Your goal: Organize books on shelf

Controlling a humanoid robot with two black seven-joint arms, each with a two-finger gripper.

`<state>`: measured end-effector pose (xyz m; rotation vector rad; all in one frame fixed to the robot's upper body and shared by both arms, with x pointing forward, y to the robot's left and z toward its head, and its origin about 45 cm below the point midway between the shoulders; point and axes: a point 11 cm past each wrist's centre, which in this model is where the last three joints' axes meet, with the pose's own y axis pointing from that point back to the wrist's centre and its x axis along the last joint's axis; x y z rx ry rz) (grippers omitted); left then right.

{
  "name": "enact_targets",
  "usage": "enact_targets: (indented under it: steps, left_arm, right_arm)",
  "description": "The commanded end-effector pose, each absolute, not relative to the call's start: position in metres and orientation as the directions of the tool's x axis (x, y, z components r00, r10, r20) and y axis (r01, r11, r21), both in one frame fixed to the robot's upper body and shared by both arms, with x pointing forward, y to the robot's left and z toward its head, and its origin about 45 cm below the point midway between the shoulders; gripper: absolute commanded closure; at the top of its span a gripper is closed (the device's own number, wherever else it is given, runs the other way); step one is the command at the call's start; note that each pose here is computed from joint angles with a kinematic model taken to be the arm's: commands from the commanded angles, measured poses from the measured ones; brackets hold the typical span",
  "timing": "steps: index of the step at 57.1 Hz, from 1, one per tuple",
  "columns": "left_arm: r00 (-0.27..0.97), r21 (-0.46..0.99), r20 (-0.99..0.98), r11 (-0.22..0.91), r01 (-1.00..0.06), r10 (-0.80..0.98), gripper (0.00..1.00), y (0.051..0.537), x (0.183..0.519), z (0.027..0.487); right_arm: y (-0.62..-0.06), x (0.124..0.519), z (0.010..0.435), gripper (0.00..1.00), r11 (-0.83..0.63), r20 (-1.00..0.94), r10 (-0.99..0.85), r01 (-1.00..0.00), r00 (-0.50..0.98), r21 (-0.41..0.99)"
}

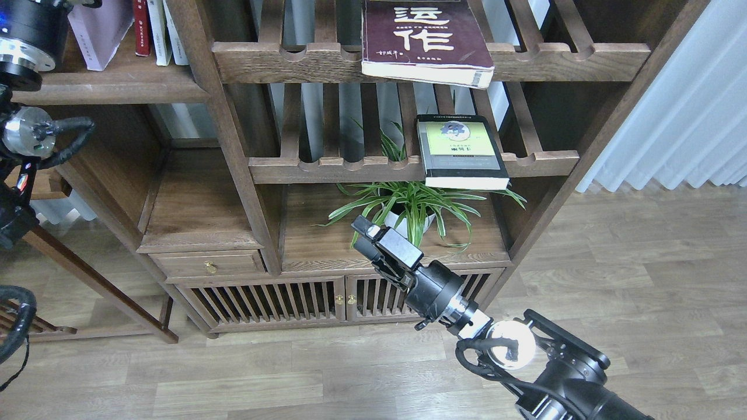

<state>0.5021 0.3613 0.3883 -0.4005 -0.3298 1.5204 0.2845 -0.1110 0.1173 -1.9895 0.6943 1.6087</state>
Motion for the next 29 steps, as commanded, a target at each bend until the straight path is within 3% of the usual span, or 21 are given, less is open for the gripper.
enact_targets:
  steps: [1,11,19,29]
  left_arm:
    - [0.045,-0.491,-0.091,-0.006,-0.871,0.995,0.35,0.36,0.499,0.395]
    - [0.065,-0.516,-0.165,-0.03,-0.856,0.984,0.31,0.361,0.495,0.399]
    - [0.15,-0.536,-0.294,-0.033,-0.844,0.944,0.3,0.357,0.491,0.4]
    - [0.275,-0.572,-0.422,-0.019,-0.82,0.864,0.16,0.357,0.472,0.39]
  right_arm:
    - [-0.112,0.284,0.117,0.02,-0.753,-0.981,-0.086,-0.656,0.177,-0.052]
    - [-0.112,0.284,0.117,0.02,-0.752,-0.981,-0.086,-0.657,0.176,-0.052]
    - [-0.112,0.285,0.117,0.02,-0.752,-0.98,-0.085,-0.657,0.177,-0.054]
    - [-0.112,0.285,0.119,0.02,-0.749,-0.981,-0.079,-0.66,0.178,-0.059]
